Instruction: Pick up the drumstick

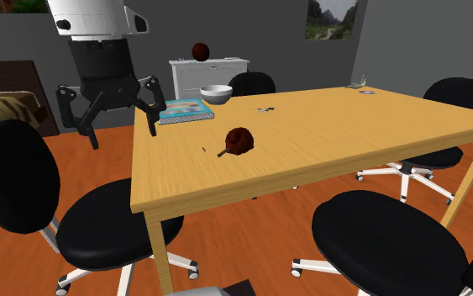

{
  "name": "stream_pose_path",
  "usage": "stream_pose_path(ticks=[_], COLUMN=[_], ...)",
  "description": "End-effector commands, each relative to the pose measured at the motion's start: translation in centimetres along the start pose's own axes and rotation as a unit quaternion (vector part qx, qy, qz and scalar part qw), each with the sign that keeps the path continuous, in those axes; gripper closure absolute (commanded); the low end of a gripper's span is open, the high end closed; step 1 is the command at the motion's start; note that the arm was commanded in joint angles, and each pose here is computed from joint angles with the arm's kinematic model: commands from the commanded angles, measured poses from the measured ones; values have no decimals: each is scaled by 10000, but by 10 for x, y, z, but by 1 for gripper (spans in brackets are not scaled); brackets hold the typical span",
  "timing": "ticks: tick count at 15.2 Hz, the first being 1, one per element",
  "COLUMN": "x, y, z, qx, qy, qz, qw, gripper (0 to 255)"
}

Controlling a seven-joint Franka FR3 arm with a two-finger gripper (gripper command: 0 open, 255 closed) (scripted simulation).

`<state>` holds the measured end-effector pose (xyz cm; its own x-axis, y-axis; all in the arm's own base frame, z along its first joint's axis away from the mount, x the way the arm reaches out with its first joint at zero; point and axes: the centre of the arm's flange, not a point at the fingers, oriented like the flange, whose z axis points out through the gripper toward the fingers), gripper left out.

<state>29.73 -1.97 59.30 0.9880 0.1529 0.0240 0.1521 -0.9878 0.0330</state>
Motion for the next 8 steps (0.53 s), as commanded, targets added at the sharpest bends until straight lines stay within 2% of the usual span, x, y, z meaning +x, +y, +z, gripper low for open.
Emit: stream_pose_path(ticks=[1,4,8], x=[0,30,67], y=[0,22,56], z=[0,11,24], qx=[0,-26,-61], qy=[0,11,26], qz=[0,531,1236], qw=[10000,9986,9923], gripper=[0,0,0])
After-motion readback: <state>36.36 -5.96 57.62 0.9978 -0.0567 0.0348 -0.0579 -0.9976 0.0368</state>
